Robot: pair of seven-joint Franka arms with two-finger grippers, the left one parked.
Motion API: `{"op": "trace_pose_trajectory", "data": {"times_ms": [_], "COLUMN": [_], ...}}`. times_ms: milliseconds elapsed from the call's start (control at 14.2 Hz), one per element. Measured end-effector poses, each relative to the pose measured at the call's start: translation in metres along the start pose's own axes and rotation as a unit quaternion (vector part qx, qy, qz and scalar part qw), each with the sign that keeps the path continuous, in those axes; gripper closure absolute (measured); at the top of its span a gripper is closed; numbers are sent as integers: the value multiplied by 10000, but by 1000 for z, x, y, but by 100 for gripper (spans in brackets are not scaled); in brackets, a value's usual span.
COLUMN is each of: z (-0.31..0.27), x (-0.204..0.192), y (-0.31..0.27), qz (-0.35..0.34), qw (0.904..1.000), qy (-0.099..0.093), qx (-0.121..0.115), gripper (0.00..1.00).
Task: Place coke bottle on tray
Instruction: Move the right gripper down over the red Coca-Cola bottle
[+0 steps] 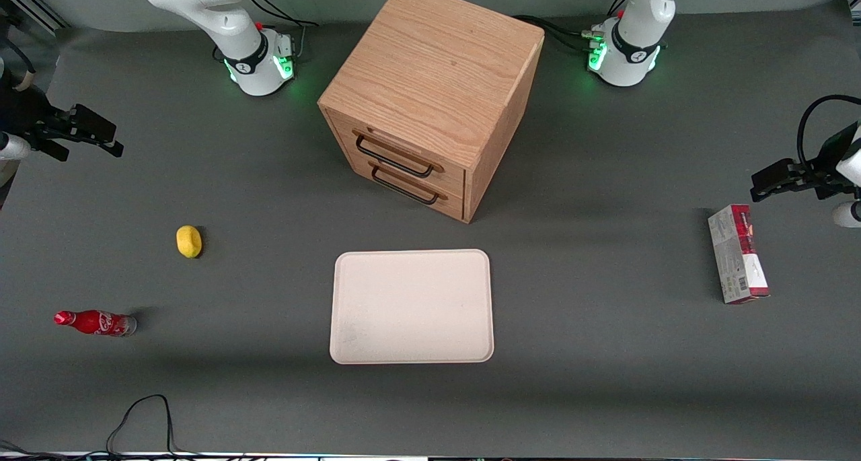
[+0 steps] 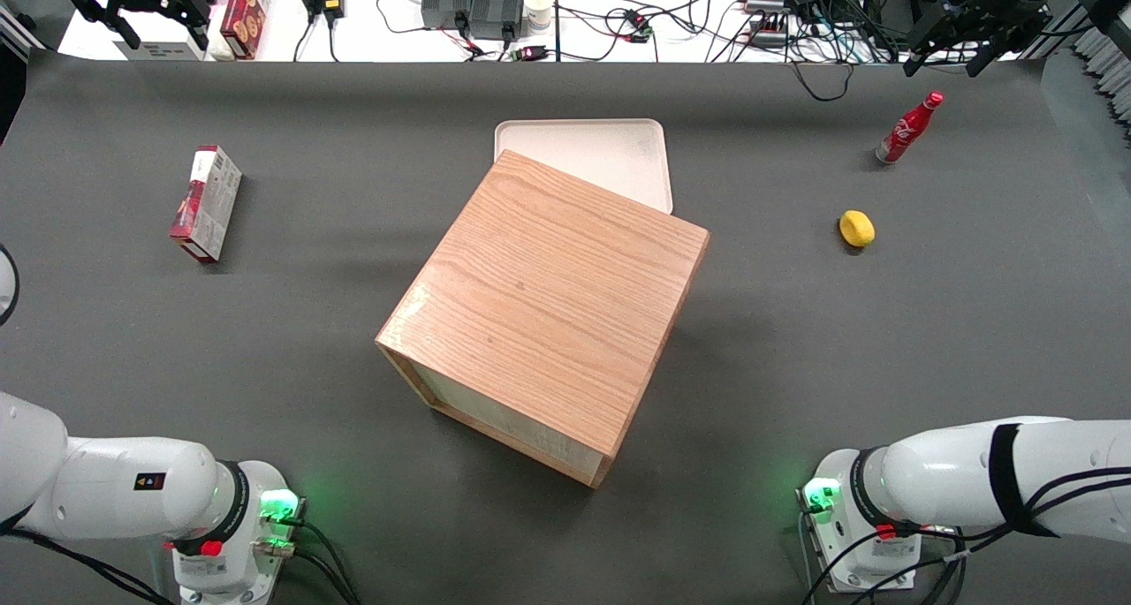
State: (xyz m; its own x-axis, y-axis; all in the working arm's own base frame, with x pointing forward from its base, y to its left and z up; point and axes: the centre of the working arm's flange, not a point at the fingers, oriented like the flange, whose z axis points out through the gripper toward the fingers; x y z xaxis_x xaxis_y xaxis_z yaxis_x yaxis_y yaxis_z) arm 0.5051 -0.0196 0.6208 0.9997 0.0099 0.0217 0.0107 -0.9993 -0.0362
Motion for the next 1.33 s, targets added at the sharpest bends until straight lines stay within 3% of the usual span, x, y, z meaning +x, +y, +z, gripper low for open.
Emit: {"op": "trace_pose_trajectory", "data": {"times_ms": [561,842,1193,1333], "z": [30,25,96,126], "x": [17,79,161,175], "y": [15,56,138,183], "qz": [161,371,-22,-108], "qw": [9995,9988,9976,9984], "qy": [-236,-82,-378,-313], "qx": [-96,-299,-571,-462], "gripper": [0,0,0,0]}}
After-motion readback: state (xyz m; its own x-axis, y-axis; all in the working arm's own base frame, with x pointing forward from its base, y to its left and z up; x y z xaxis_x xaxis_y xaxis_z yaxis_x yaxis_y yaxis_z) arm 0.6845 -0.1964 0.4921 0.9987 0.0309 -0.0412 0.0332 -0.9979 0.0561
